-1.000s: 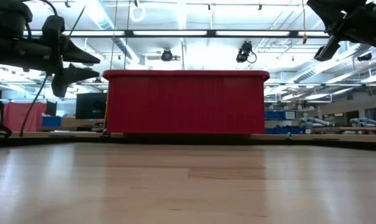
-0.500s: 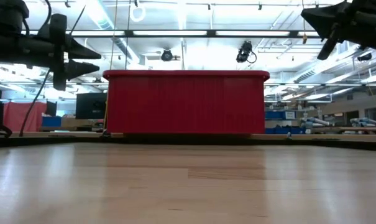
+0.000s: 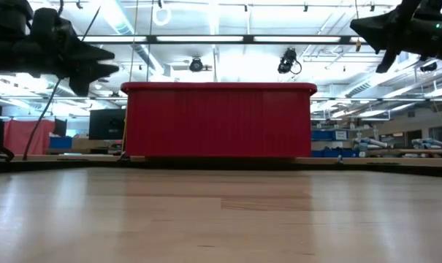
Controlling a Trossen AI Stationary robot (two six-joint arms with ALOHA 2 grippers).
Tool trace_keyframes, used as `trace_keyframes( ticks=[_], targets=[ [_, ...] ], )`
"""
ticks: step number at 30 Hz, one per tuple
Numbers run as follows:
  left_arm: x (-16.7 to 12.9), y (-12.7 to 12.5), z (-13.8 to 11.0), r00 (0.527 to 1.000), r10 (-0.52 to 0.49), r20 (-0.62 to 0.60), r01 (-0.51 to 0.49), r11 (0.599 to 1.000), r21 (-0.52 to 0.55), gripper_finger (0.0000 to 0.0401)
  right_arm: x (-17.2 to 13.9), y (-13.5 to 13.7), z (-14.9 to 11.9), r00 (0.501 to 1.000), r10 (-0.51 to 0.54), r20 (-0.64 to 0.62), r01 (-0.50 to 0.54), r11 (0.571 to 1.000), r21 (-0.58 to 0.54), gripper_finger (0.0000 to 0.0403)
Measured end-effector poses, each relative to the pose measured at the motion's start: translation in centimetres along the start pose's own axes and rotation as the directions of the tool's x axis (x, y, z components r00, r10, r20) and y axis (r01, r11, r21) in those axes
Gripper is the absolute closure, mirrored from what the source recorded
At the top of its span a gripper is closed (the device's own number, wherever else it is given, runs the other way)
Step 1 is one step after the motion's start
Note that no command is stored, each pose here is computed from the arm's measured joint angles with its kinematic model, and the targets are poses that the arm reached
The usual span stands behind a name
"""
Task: Fold laundry
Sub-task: Fold the white polo
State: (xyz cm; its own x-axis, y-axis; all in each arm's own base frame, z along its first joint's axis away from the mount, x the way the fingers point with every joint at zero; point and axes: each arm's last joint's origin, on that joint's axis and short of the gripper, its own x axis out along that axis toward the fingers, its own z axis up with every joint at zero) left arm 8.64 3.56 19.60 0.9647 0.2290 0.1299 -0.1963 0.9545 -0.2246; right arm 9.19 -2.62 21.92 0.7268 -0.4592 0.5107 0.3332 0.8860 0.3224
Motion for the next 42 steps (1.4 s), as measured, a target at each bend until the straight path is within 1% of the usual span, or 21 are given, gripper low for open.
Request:
trace_keyframes(
  ticks=[2, 3, 5, 8, 9, 10, 12, 13, 15, 17, 19, 20, 22, 25, 28, 32, 36, 42],
  targets=[
    [-0.1, -0.3, 1.1, 0.994, -0.03, 0.109, 0.027, 0.999, 0.036, 0.0209, 0.0, -0.1, 0.6, 0.996, -0.05, 0.071, 0.049, 0.999, 0.004, 0.0375],
    [-0.2, -0.5, 1.7, 0.984, -0.049, 0.171, 0.04, 0.998, 0.057, 0.0209, 0.0, -0.1, 0.9, 0.993, -0.059, 0.098, 0.058, 0.998, 0.016, 0.0375],
    [-0.4, -0.8, 2.7, 0.958, -0.083, 0.275, 0.06, 0.994, 0.092, 0.0209, 0.0, 0.0, 1.2, 0.991, -0.047, 0.125, 0.044, 0.999, 0.025, 0.0375],
    [-0.8, -1.1, 3.6, 0.923, -0.115, 0.368, 0.081, 0.991, 0.107, 0.0209, -0.1, 0.2, 1.6, 0.986, -0.016, 0.165, 0.013, 1.0, 0.022, 0.0375],
    [-0.9, -1.2, 3.8, 0.912, -0.123, 0.39, 0.081, 0.989, 0.121, 0.0209, 0.1, 0.2, 1.8, 0.986, -0.012, 0.167, 0.011, 1.0, 0.004, 0.0375],
    [-0.9, -1.3, 4.0, 0.906, -0.125, 0.405, 0.074, 0.988, 0.138, 0.0209, 0.3, 0.4, 2.0, 0.986, 0.015, 0.164, -0.011, 1.0, -0.027, 0.0375],
    [-1.0, -1.2, 4.1, 0.899, -0.095, 0.428, 0.039, 0.99, 0.138, 0.0209, 1.2, 1.1, 2.4, 0.989, 0.101, 0.11, -0.088, 0.989, -0.119, 0.0376],
    [-1.0, -1.1, 4.3, 0.89, -0.065, 0.451, 0.012, 0.993, 0.119, 0.0209, 2.0, 1.5, 2.6, 0.991, 0.119, 0.058, -0.109, 0.982, -0.155, 0.0377],
    [-1.1, -1.1, 4.7, 0.864, -0.023, 0.503, -0.026, 0.996, 0.089, 0.0209, 4.2, 2.3, 3.2, 0.995, 0.089, -0.046, -0.096, 0.977, -0.189, 0.0383],
    [-0.9, -1.0, 5.1, 0.849, 0.002, 0.528, -0.065, 0.993, 0.101, 0.0209, 7.2, 3.1, 3.8, 0.99, -0.01, -0.142, -0.027, 0.967, -0.255, 0.0389],
    [-0.5, -1.0, 5.6, 0.863, 0.028, 0.504, -0.081, 0.993, 0.083, 0.021, 10.5, 3.6, 4.1, 0.966, -0.149, -0.21, 0.069, 0.936, -0.344, 0.0394],
    [-0.2, -1.0, 5.9, 0.872, 0.038, 0.488, -0.081, 0.994, 0.068, 0.021, 12.2, 3.7, 4.1, 0.95, -0.194, -0.243, 0.092, 0.922, -0.376, 0.0395],
    [0.4, -0.9, 6.5, 0.891, 0.055, 0.451, -0.086, 0.995, 0.049, 0.021, 15.3, 4.1, 3.9, 0.921, -0.23, -0.316, 0.084, 0.906, -0.414, 0.0395],
    [1.5, -0.8, 7.0, 0.916, 0.076, 0.395, -0.1, 0.994, 0.042, 0.021, 19.4, 4.1, 3.4, 0.881, -0.253, -0.4, 0.055, 0.895, -0.443, 0.0387],
    [2.5, -0.5, 6.7, 0.937, 0.095, 0.337, -0.112, 0.993, 0.031, 0.021, 22.9, 3.4, 2.4, 0.85, -0.284, -0.443, 0.053, 0.885, -0.463, 0.0381],
    [3.6, 0.0, 5.9, 0.956, 0.119, 0.266, -0.129, 0.992, 0.019, 0.021, 26.8, 2.0, 0.7, 0.819, -0.251, -0.516, 0.0, 0.899, -0.437, 0.0385],
    [4.2, 0.3, 5.3, 0.967, 0.132, 0.219, -0.133, 0.991, -0.01, 0.021, 30.2, 0.7, -1.2, 0.781, -0.256, -0.57, -0.02, 0.902, -0.431, 0.039],
    [4.7, 0.6, 4.5, 0.98, 0.139, 0.142, -0.131, 0.989, -0.061, 0.021, 34.7, -0.6, -3.1, 0.766, -0.277, -0.58, -0.027, 0.888, -0.46, 0.0387]
  ],
)
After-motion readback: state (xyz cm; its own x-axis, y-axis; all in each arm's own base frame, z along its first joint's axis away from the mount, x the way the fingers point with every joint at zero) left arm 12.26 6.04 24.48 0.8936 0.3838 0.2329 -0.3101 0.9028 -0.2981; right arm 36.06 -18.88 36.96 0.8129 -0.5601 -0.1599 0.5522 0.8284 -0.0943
